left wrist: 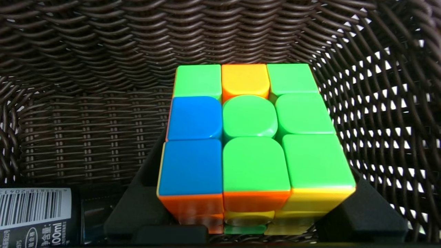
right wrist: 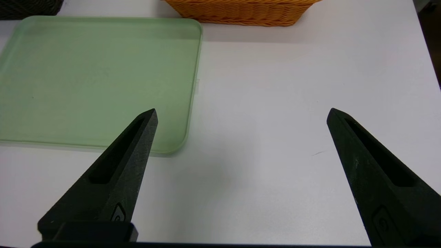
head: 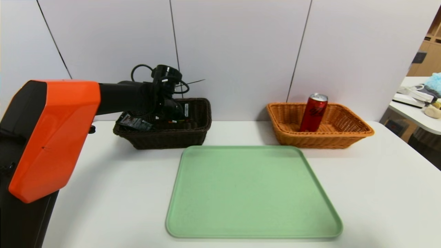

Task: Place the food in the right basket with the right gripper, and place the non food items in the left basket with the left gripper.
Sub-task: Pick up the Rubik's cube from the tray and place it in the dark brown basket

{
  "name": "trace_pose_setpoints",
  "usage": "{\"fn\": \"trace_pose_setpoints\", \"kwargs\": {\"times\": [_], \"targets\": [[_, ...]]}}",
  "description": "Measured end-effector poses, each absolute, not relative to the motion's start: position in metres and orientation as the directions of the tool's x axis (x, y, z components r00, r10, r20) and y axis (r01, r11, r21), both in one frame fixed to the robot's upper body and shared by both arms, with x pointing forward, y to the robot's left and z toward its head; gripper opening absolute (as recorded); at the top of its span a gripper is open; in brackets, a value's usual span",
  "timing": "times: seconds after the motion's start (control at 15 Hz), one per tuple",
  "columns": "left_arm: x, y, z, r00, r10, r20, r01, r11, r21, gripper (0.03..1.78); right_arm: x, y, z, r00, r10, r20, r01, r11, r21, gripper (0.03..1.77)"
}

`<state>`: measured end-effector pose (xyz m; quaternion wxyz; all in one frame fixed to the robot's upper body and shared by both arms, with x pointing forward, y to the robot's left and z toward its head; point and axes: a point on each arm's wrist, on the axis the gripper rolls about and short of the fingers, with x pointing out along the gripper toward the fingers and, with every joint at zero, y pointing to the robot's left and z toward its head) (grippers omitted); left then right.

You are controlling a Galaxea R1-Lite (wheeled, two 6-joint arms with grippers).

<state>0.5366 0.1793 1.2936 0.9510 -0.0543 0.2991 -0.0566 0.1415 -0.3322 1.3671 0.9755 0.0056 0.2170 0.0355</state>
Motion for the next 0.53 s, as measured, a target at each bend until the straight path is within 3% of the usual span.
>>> {"fn": "trace_pose_setpoints", "kwargs": {"times": [0.53], "targets": [[0.5361,0.1787,1.2944,0.817,-0.137,-0.56,0.074,0.988,-0.133,1.01,0.1402,-0.3323,1.3665,0.904,0.073,-0.421,-0.068,0.997,0.027,1.69]]}}
